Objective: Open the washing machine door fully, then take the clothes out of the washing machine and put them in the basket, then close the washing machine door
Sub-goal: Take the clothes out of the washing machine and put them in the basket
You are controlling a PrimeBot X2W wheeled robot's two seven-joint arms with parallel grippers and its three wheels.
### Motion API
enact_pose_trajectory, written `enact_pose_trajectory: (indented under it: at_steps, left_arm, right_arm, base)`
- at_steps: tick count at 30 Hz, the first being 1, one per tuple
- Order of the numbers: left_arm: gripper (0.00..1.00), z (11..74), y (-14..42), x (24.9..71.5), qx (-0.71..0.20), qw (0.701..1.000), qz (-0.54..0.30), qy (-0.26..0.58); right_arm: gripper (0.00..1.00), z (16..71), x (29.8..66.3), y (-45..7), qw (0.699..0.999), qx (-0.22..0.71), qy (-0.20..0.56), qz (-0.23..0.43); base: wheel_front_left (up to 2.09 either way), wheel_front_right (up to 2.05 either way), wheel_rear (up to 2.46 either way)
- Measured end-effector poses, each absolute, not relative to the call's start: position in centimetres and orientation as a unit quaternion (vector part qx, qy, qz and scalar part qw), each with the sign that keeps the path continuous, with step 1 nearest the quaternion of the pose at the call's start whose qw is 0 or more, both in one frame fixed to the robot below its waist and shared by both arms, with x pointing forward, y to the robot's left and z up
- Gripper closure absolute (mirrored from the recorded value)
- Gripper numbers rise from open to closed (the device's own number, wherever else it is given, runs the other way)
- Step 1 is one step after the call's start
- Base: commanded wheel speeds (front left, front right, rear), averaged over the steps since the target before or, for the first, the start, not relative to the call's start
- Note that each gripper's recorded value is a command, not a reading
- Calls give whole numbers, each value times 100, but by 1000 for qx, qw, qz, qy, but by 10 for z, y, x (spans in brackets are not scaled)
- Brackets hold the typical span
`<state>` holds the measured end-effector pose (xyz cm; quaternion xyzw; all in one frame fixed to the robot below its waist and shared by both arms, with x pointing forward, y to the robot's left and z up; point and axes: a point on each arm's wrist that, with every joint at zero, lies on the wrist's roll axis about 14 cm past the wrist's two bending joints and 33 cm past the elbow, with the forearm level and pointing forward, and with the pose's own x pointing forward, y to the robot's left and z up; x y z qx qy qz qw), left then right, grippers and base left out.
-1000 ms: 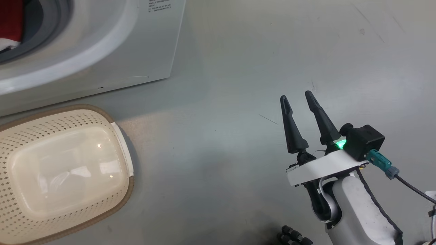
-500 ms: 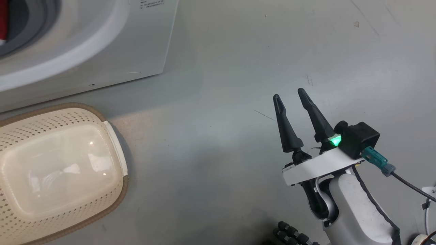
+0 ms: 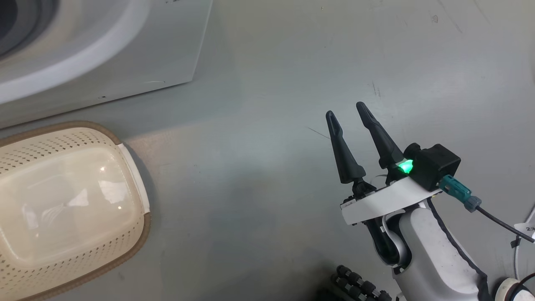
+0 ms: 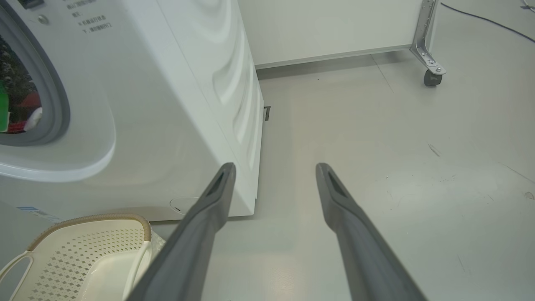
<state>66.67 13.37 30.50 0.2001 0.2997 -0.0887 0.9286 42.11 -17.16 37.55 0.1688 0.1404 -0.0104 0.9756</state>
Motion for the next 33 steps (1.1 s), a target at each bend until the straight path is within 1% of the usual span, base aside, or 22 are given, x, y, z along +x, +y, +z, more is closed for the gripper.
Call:
enact_pose_trajectory:
  at_steps: [15, 16, 26, 33]
  left_arm:
    - [1, 303, 140, 674, 198, 926, -77, 313]
    - [100, 303, 140, 674, 198, 926, -76, 314]
    - [100, 302, 141, 667, 194, 924, -71, 321]
    - [100, 320, 137, 667, 181, 937, -70, 291]
  right_arm:
    - [0, 374, 424, -171, 976, 167, 142, -11]
    - [0, 374, 424, -171, 976, 167, 142, -10]
    - [0, 376, 424, -169, 976, 165, 140, -6]
    - [0, 382, 424, -167, 978, 160, 134, -1]
  base:
    - [0, 0, 0]
    - [0, 0, 0]
    - [0, 0, 0]
    - [0, 0, 0]
